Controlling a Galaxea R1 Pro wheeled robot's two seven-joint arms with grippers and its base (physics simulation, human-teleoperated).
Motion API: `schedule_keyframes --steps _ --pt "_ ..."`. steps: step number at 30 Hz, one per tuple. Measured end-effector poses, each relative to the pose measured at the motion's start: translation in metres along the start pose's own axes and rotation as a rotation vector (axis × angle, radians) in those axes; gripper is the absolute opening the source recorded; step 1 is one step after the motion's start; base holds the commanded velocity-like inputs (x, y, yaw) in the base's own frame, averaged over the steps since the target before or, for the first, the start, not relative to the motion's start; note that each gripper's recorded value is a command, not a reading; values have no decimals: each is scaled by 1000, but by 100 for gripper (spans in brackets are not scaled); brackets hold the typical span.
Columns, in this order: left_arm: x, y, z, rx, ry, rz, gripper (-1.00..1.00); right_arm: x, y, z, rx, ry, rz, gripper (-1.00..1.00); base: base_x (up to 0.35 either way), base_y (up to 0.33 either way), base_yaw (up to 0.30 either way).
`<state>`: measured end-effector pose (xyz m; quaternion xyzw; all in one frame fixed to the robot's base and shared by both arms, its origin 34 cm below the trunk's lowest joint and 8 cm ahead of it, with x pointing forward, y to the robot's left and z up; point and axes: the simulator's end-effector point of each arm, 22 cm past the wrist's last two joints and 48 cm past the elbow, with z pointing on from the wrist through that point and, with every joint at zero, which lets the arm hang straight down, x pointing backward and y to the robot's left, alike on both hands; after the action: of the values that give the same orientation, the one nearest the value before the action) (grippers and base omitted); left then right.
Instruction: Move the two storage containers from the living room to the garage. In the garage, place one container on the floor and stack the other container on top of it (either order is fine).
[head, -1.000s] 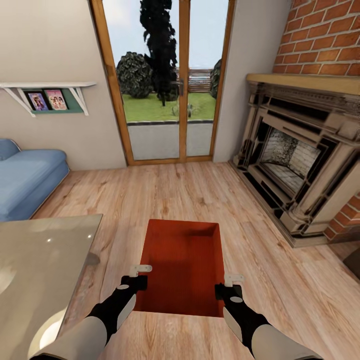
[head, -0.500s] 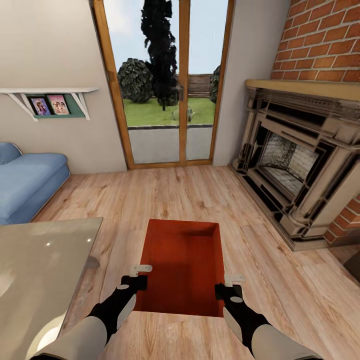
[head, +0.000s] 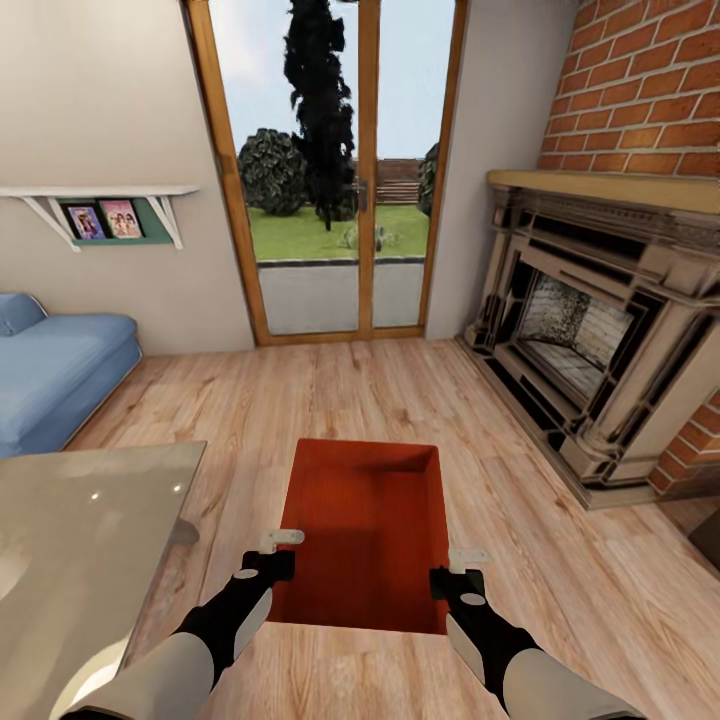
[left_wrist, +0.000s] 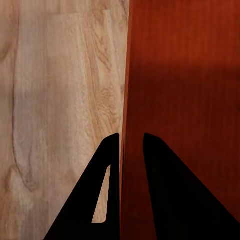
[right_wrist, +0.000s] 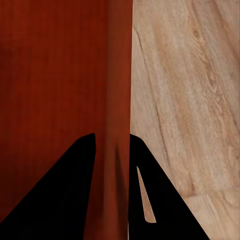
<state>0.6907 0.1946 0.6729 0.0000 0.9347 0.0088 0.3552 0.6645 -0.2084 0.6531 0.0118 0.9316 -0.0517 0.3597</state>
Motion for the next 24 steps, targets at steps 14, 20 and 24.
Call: schedule_keyframes --steps 14,20,24 --pt "-12 0 -6 0 -22 0 -100 -12 -1 -5 0 -22 2 -100 0 0 0" --pt "-17 0 -9 0 -32 0 -100 -17 -1 -7 1 -32 4 -100 0 0 0" --pt "-21 0 -10 0 -38 0 -100 -20 -1 -9 1 -38 5 -100 0 0 0"
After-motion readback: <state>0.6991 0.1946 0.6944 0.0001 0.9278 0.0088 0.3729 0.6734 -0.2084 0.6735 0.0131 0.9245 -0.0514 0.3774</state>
